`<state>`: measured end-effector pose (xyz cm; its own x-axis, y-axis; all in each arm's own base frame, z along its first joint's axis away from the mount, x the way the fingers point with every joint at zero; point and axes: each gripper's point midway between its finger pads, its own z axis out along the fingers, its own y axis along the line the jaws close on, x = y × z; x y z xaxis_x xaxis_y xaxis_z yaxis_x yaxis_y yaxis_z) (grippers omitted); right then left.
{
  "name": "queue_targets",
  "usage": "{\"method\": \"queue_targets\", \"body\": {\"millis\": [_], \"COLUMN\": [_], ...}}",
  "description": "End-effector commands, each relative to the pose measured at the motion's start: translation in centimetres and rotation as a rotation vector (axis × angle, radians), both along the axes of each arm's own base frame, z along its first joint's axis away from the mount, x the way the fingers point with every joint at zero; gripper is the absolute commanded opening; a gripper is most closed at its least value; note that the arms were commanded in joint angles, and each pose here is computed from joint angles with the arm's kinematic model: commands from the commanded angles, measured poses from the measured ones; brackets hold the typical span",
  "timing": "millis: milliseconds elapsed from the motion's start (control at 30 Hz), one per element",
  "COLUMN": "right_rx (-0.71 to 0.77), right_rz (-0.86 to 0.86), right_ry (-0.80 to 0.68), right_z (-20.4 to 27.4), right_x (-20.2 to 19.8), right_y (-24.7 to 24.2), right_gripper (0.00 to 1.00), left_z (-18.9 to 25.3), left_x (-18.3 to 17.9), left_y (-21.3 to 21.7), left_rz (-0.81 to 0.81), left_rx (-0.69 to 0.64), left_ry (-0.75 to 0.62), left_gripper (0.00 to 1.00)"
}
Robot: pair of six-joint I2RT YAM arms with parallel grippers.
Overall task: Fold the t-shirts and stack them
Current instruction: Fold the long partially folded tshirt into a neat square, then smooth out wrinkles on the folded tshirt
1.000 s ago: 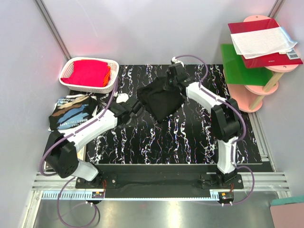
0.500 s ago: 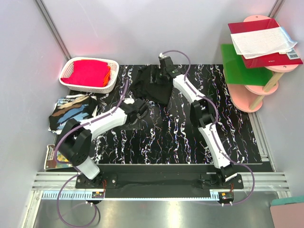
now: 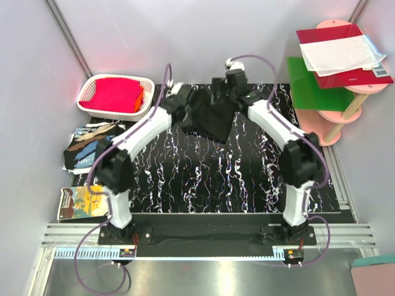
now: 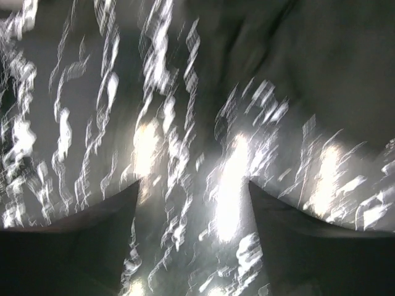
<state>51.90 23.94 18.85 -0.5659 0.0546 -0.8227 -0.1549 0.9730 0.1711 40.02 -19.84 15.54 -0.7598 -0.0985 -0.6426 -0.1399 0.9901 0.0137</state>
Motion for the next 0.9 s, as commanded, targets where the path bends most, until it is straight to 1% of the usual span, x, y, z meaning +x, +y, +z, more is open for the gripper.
{"method": "queue_targets", "body": {"millis": [0, 33, 67, 100, 133, 167, 200, 233, 267, 300, 333, 367, 400, 433, 467, 533, 600, 700, 733, 767, 800, 833, 867], "right_rx": [0.006, 0.002, 0.010, 0.013, 0.016, 0.028, 0.035, 0.039, 0.040, 0.041, 0.034, 0.035, 0.032, 0.026, 0.023, 0.017, 0.016, 0.018, 0.017, 0.017, 0.017, 0.018, 0.022], "right_rz": [-0.083, -0.086, -0.098, -0.103, -0.095, -0.099, -0.098, -0.094, -0.094, -0.093, -0.095, -0.095, -0.093, -0.092, -0.092, -0.094, -0.095, -0.092, -0.092, -0.093, -0.090, -0.092, -0.093], "right_ry": [-0.175, -0.161, -0.146, -0.134, -0.112, -0.099, -0.089, -0.072, -0.064, -0.057, -0.044, -0.038, -0.033, -0.022, -0.016, -0.003, 0.005, 0.020, 0.029, 0.036, 0.041, 0.049, 0.055], "right_z": [5.8, 5.2, 4.8, 4.3, 3.5, 3.1, 2.8, 2.2, 1.9, 1.6, 1.0, 0.8, 0.5, -0.1, -0.3, -0.9, -1.3, -1.8, -2.2, -2.5, -2.6, -3.0, -3.1], "right_x": [0.0, -0.4, -0.6, -0.9, -1.5, -1.9, -2.2, -2.8, -3.1, -3.3, -3.8, -4.0, -4.2, -4.5, -4.6, -5.0, -5.3, -5.7, -5.9, -6.0, -6.2, -6.4, -6.6], "right_y": [-2.3, -2.5, -2.7, -2.8, -2.8, -2.8, -2.8, -3.0, -3.0, -3.0, -3.3, -3.3, -3.4, -3.5, -3.6, -3.8, -3.9, -3.9, -4.0, -4.0, -4.0, -4.1, -4.1], "right_gripper": [1.00, 1.00, 1.00, 1.00, 1.00, 1.00, 1.00, 1.00, 1.00, 1.00, 1.00, 1.00, 1.00, 1.00, 1.00, 1.00, 1.00, 1.00, 1.00, 1.00, 1.00, 1.00, 1.00], "left_z": [-0.5, 1.0, 0.5, -2.1, -1.0, -1.6, -3.9, -3.2, -3.7, -4.6, -4.9, -5.2, -4.9, -5.3, -5.5, -6.1, -7.6, -9.6, -11.6, -12.3, -11.8, -14.2, -14.7], "left_x": [6.8, 8.4, 9.5, 11.0, 12.3, 13.0, 14.2, 14.7, 15.1, 15.6, 15.9, 16.0, 16.2, 16.3, 16.3, 16.2, 15.7, 13.5, 12.0, 11.1, 10.2, 8.0, 6.9], "left_y": [-1.9, -3.0, -3.2, -2.7, -3.9, -4.1, -3.3, -4.9, -5.2, -4.8, -5.3, -5.3, -5.1, -5.6, -5.8, -5.9, -6.1, -6.6, -6.3, -6.2, -6.4, -5.6, -5.4], "left_rz": [-0.073, -0.087, -0.086, -0.070, -0.091, -0.094, -0.075, -0.119, -0.130, -0.121, -0.135, -0.139, -0.142, -0.160, -0.167, -0.150, -0.133, -0.120, -0.095, -0.088, -0.094, -0.054, -0.047], "left_rx": [-0.043, -0.108, -0.136, -0.159, -0.258, -0.305, -0.342, -0.464, -0.518, -0.559, -0.603, -0.617, -0.631, -0.667, -0.690, -0.713, -0.728, -0.758, -0.744, -0.732, -0.721, -0.681, -0.666], "left_ry": [-0.014, -0.037, -0.026, 0.021, 0.009, 0.025, 0.065, 0.076, 0.092, 0.107, 0.105, 0.104, 0.090, 0.084, 0.083, 0.101, 0.145, 0.236, 0.291, 0.314, 0.318, 0.377, 0.391], "left_gripper": [0.00, 0.00, 0.00, 0.00, 0.00, 0.00, 0.08, 0.26, 0.68, 0.80, 0.87, 0.93, 0.94, 0.93, 0.90, 0.43, 0.01, 0.00, 0.00, 0.00, 0.00, 0.00, 0.00]}}
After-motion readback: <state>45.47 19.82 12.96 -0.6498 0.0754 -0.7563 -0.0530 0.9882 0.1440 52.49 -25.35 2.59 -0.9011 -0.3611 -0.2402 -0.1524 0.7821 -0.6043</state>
